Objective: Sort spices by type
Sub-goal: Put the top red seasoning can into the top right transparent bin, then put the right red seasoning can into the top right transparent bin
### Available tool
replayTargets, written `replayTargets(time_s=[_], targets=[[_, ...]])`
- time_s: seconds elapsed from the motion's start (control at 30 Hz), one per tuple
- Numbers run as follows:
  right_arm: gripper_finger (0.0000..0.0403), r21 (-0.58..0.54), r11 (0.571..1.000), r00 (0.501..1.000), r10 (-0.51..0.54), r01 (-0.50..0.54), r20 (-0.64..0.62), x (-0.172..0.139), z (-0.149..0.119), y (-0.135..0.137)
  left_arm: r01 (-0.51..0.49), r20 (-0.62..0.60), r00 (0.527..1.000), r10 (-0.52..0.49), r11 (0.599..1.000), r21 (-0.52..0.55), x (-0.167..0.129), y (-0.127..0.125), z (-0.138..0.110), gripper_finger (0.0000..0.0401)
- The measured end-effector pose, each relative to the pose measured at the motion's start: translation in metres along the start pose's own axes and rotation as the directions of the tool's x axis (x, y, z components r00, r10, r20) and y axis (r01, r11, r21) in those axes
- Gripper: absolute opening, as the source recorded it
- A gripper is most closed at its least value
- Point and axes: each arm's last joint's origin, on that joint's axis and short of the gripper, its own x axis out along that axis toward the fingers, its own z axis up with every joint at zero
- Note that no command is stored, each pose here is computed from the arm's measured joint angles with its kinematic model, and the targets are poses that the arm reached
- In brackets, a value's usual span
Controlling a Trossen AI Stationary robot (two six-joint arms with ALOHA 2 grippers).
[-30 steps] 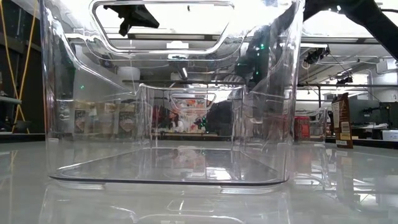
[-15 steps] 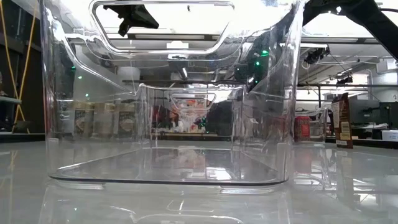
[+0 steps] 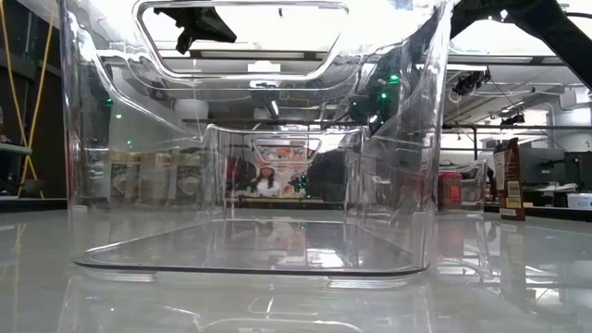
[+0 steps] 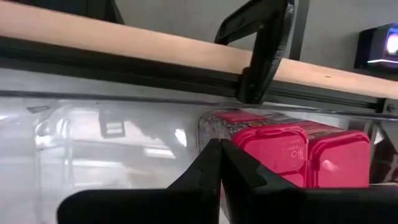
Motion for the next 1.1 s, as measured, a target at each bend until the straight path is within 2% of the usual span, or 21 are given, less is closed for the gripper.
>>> replayTargets(time_s=[0.37,0.53,0.63,0.7,0.77,0.83,0.97,1.03,1.1], targets=[[0.0001,0.012,0.999,0.999,-0.039,0.039,0.015,-0.003,-0.002,0.001,0.0,-0.001,1.0,0.0,1.0,0.0,0.0,0.0,0.0,0.001],[0.0,-0.063,0.998,0.995,-0.006,0.012,0.096,-0.028,0.004,0.012,-0.003,-0.023,1.0,0.003,1.0,0.018,0.0,0.0,-0.002,0.001],[0.0,-0.138,0.987,0.99,0.093,-0.078,0.106,-0.046,0.007,0.018,-0.005,-0.037,0.999,0.006,1.0,0.019,0.0,0.001,-0.004,0.001],[0.0,-0.236,0.964,0.986,0.144,-0.121,0.085,-0.061,0.002,0.023,-0.006,-0.048,0.999,0.007,1.0,0.017,0.0,0.001,-0.005,0.001],[0.0,-0.358,0.924,0.98,0.175,-0.13,0.096,-0.082,-0.012,0.03,-0.009,-0.068,0.998,0.01,1.0,0.013,0.0,0.001,-0.007,0.001],[0.0,-0.455,0.87,0.96,0.263,-0.191,0.099,-0.109,-0.034,0.037,-0.012,-0.089,0.996,0.014,1.0,0.022,0.0,0.001,-0.009,0.001],[0.0,-0.546,0.752,0.906,0.422,-0.369,-0.031,-0.144,-0.093,0.047,-0.008,-0.105,0.994,0.016,0.997,0.073,0.0,0.002,-0.01,0.001],[0.0,-0.56,0.727,0.897,0.435,-0.397,-0.071,-0.153,-0.131,0.052,-0.006,-0.096,0.995,0.015,0.996,0.085,0.0,0.002,-0.01,0.001],[0.0,-0.557,0.721,0.898,0.424,-0.412,-0.116,-0.156,-0.171,0.053,-0.005,-0.075,0.997,0.012,0.995,0.095,0.0,0.001,-0.007,0.001]])
